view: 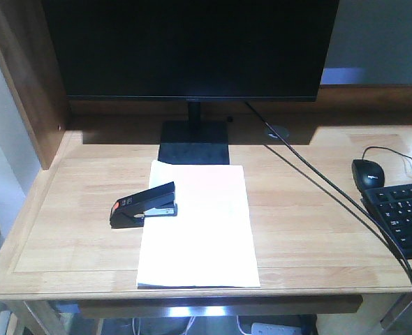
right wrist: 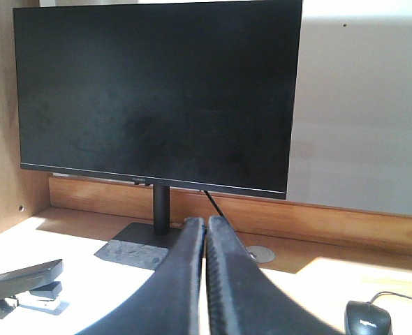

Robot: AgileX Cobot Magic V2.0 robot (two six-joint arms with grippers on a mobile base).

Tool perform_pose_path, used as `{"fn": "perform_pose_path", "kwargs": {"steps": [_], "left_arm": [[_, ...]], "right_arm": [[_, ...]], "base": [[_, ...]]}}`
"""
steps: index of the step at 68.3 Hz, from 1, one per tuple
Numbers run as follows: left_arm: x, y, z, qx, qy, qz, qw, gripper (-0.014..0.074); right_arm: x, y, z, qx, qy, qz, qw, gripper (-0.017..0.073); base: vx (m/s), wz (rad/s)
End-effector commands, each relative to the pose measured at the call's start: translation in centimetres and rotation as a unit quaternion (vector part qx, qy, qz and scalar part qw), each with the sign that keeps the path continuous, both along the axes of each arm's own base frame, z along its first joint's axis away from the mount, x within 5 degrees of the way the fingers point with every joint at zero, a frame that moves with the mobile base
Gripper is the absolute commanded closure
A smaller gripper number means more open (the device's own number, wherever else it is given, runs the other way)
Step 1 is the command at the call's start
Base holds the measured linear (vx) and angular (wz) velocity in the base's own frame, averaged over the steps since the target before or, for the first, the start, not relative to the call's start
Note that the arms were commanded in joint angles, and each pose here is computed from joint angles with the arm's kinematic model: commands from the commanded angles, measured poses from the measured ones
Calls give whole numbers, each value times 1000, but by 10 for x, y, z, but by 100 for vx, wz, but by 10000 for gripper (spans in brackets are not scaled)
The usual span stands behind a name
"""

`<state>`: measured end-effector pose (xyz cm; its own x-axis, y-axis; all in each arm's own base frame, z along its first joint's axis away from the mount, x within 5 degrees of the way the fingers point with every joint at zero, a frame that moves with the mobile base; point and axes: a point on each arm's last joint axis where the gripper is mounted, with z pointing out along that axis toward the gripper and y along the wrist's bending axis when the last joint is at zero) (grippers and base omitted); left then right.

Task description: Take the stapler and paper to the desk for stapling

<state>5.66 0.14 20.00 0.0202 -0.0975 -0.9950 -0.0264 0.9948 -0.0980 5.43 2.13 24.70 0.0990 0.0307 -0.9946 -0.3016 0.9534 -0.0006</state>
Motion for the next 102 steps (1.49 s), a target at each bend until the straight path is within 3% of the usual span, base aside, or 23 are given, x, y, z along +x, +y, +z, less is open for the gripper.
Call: {"fn": "perform_pose_path", "kwargs": {"steps": [1,29,41,44,45,49,50,52,56,57,64,83,93,102], "left_arm": [[-1,1,3,-4,-39,4,999,600],[-1,1,3,-4,-39,4,999,600],[-1,1,3,-4,-39,4,999,600],[-1,1,3,-4,-39,4,999,600],[-1,1,3,-4,-39,4,999,600],[-1,1,3,-4,-39,4,999,600],[-1,1,3,-4,-39,4,999,600],[-1,1,3,-4,-39,4,999,600],[-1,1,3,-4,-39,4,999,600],[-1,1,3,-4,-39,4,999,600],[-1,1,3,-4,-39,4,999,600],[-1,1,3,-4,-39,4,999,600],[-1,1,3,-4,-39,4,999,600],[-1,1,3,-4,-39,4,999,600]], "right_arm": [[1,-3,8,-19,-13,-18,1000,568],[1,-3,9,-9,-12,-18,1000,568],[2,-9,11,-17,-25,-56,998,568],[2,-11,10,-34,-27,-70,997,568],[2,-11,10,-24,-25,-69,997,568],[3,-14,9,-32,-16,-85,996,568],[3,-15,8,-48,-17,-90,995,568],[3,-16,6,-43,-7,-94,995,568],[4,-17,3,-63,8,-102,993,568],[4,-17,2,-81,9,-104,991,568],[4,-16,-2,-101,28,-97,990,568],[3,-14,-2,-101,26,-89,991,568],[4,-18,-2,-61,36,-118,990,568],[7,-20,-16,-56,26,-141,988,568]], "base": [[0,0],[0,0],[0,0],[0,0],[0,0],[0,0],[0,0],[0,0],[0,0],[0,0],[0,0],[0,0],[0,0],[0,0]]}}
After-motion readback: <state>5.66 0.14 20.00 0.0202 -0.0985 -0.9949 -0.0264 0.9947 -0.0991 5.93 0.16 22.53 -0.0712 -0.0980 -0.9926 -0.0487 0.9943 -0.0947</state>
